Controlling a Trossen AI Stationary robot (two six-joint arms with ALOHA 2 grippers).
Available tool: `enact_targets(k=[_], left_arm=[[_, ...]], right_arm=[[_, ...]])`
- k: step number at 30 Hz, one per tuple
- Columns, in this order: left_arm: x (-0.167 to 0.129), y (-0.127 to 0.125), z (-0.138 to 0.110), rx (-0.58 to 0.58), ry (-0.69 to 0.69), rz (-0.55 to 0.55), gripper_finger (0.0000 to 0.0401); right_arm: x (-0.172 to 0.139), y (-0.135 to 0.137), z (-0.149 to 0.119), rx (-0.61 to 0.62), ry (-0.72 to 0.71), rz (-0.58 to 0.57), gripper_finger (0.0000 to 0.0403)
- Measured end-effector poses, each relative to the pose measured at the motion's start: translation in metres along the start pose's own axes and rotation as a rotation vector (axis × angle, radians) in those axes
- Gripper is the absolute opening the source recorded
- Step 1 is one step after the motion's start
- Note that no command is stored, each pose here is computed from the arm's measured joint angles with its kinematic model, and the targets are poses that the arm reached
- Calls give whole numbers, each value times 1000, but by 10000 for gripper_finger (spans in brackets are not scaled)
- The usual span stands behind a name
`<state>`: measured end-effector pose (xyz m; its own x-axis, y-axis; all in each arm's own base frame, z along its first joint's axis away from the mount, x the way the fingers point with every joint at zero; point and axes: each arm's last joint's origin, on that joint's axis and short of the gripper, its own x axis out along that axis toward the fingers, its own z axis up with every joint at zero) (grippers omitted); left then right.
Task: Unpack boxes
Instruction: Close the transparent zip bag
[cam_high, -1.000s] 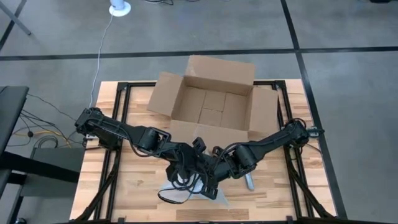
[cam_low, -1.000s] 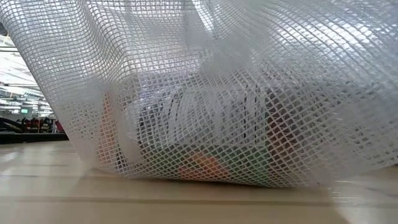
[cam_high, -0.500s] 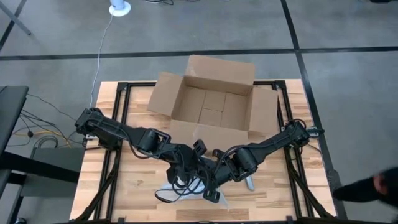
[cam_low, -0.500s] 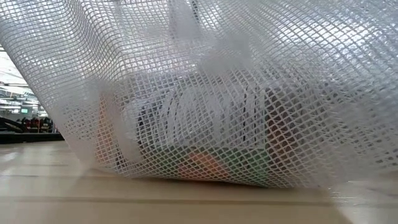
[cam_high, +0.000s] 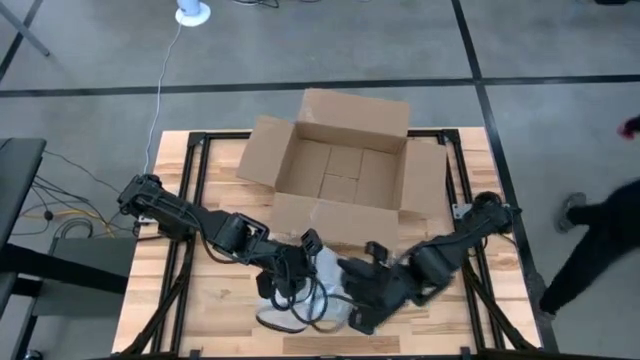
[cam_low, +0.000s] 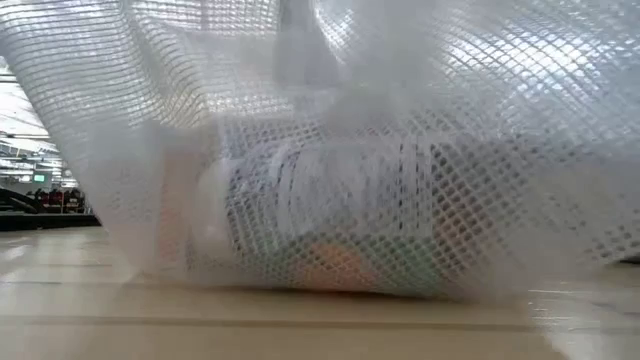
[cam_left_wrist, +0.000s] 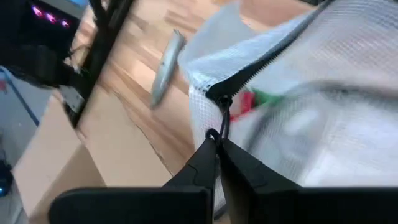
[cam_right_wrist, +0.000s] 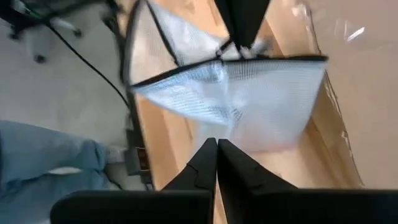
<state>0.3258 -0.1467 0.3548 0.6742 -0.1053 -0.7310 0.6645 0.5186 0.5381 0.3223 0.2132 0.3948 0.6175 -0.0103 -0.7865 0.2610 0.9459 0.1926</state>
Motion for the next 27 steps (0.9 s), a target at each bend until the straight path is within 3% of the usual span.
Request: enact_targets(k=[11,23,27], left_arm=[[-7,9,6,-23,-26,81,0],[-27,25,13,-53,-71,128,0],[-26,27,10,-73,-54,125,0]], right_arm=[[5,-3,-2,-5,5,-35,0],[17,-24,21,56,-17,-69,0],[22,-32,32,59,28,2,3]])
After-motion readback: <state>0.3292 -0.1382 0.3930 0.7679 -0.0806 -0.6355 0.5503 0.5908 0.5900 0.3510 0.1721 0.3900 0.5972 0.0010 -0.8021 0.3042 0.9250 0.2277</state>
